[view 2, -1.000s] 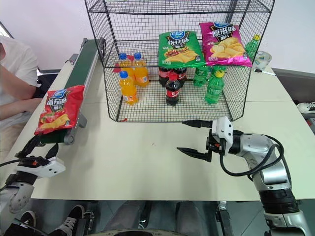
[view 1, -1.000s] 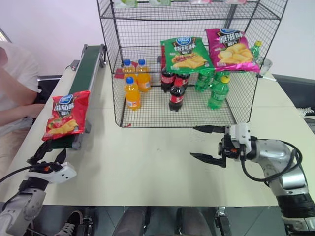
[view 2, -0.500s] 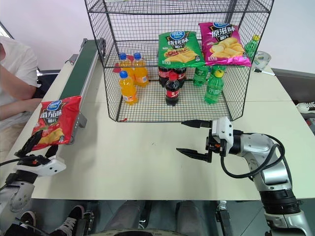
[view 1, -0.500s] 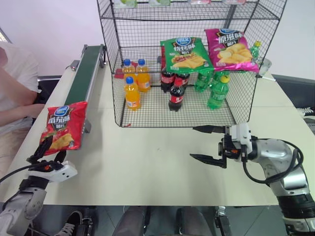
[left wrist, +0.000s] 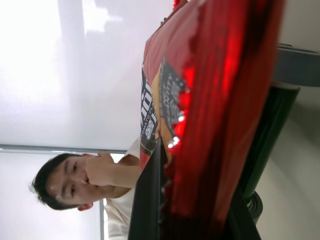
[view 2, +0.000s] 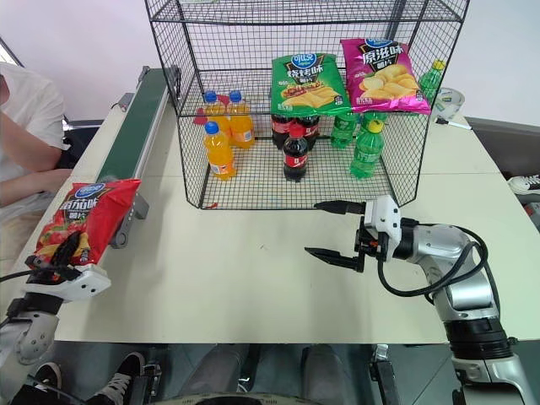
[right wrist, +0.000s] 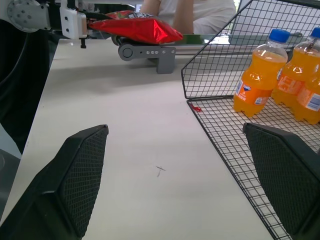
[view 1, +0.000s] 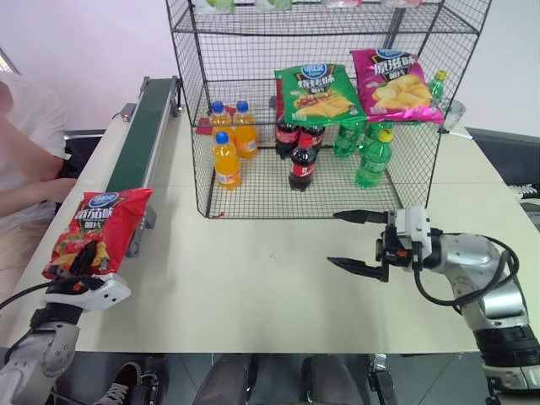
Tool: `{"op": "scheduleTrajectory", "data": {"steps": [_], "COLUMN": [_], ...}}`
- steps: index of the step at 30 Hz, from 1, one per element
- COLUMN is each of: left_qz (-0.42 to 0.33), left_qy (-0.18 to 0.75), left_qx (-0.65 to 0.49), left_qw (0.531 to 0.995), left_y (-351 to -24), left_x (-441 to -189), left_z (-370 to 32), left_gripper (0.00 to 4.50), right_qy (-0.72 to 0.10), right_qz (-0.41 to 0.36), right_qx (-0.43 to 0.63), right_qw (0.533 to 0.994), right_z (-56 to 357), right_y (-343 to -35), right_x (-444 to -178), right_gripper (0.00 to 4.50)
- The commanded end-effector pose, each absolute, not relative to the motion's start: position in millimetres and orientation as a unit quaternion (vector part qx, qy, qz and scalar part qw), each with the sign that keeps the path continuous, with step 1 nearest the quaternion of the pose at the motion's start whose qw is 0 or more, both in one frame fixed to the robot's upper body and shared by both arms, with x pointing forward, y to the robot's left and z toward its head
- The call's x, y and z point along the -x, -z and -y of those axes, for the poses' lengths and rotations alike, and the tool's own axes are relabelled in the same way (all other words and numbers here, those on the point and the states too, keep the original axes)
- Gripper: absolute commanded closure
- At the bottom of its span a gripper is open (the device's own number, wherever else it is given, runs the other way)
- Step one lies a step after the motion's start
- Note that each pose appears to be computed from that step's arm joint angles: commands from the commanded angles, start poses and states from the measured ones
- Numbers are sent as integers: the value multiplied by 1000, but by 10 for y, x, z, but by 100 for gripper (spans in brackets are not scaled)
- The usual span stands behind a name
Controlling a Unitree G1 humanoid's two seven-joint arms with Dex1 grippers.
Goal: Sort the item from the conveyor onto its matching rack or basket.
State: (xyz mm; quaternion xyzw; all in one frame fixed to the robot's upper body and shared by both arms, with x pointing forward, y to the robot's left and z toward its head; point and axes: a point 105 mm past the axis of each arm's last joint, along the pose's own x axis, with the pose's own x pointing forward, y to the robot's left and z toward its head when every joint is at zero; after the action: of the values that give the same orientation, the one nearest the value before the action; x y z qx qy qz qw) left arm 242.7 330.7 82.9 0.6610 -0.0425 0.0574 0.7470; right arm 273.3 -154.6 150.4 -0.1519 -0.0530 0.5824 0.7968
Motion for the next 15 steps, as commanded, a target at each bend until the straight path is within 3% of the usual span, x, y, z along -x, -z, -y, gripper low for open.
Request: {"op": "scheduleTrajectory", "data": {"steps": [1, 6, 11, 15], "left_qz": [63, 76, 114, 166], "left_qy": [-79, -81, -86, -91], "left_qx": [-659, -657, -656, -655], "left_qw": [745, 746, 741, 731], "left_y": [-962, -1044, -1353, -1813], "left_x": [-2430, -2410, -2385, -2362], "left_z": [-3308, -3277, -3186, -3018], "left_gripper": [448, 448, 448, 448], "right_qy": [-574, -571, -560, -536], "right_qz": [72, 71, 71, 80], "right_qx": [170, 173, 176, 163], "right_qw": [798, 799, 806, 825], "right_z": [1594, 1609, 1677, 1822], "right_y": [-1619, -1621, -1644, -1814], "right_x": [-2748, -2761, -2772, -2810], "right_gripper": [0, 0, 0, 0]}}
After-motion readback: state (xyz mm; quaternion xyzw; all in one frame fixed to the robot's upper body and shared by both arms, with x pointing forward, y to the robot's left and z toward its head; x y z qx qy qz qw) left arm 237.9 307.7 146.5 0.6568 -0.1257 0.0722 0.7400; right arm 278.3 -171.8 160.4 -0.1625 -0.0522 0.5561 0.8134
